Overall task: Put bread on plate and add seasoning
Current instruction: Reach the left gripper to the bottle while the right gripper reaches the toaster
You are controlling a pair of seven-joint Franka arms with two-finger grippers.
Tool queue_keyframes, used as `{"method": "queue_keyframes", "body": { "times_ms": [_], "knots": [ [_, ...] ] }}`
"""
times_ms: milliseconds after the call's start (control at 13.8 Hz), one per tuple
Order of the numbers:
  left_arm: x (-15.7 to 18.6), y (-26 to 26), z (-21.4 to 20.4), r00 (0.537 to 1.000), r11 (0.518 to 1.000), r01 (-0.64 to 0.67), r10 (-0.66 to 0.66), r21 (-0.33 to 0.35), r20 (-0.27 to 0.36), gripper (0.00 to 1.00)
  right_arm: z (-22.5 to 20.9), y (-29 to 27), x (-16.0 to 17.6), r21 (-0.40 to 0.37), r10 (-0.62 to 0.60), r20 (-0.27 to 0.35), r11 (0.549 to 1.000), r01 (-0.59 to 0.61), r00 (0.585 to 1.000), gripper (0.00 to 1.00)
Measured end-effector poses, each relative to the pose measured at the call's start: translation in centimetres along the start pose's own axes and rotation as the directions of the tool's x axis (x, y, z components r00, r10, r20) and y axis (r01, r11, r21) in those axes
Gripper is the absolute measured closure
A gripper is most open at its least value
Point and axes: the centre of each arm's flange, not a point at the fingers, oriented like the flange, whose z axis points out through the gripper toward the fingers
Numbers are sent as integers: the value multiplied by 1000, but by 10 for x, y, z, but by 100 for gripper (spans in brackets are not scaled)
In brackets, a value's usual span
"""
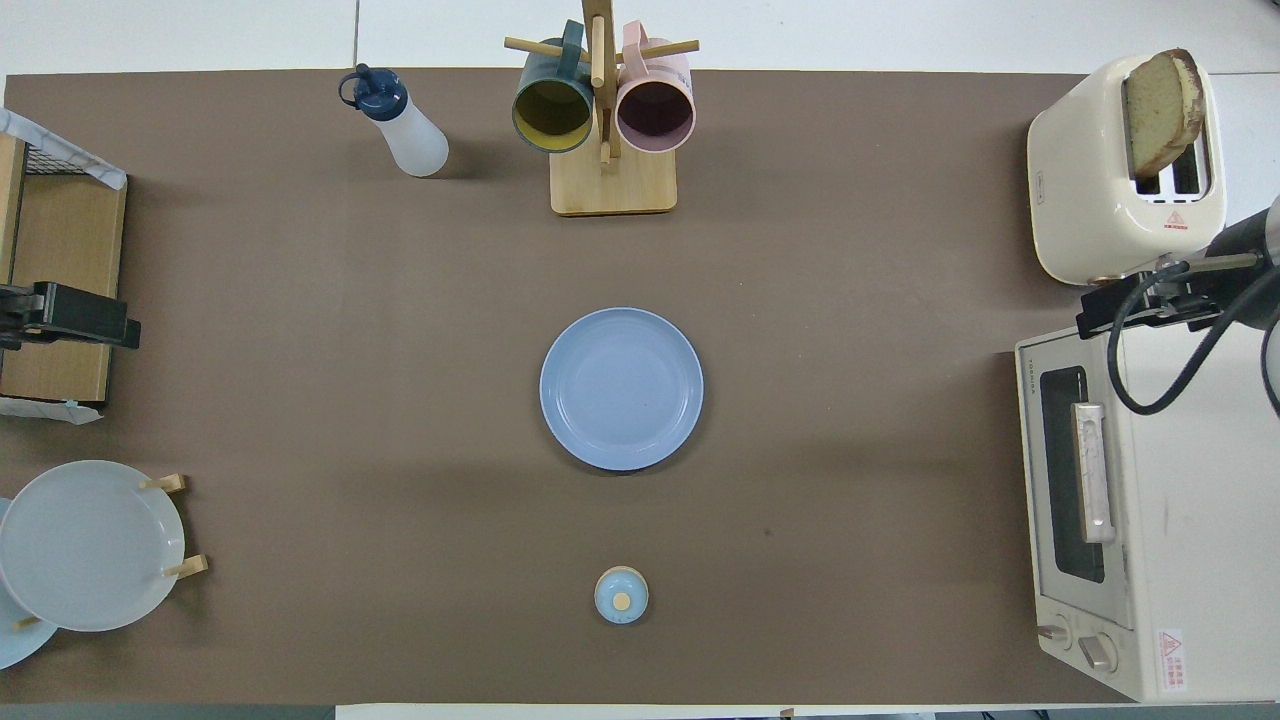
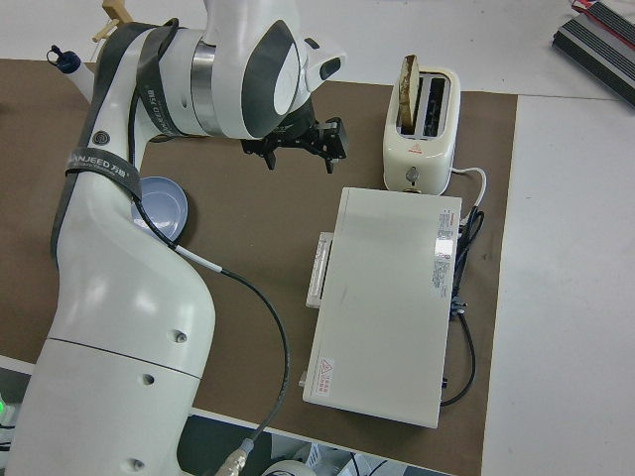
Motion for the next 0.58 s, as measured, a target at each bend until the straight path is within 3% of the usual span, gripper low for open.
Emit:
{"method": "queue_keyframes", "body": {
  "times_ms": [289, 578],
  "knots": [
    [-1, 0, 1, 1000, 1000, 1, -1, 0, 6, 0, 0, 0, 0, 0, 0, -4, 1000, 0, 1000, 0],
    [-1, 6, 1, 1000, 1000, -10, 10, 3, 6, 0, -12, 7, 16, -9, 9, -143, 1000, -11, 990, 0]
  ]
}}
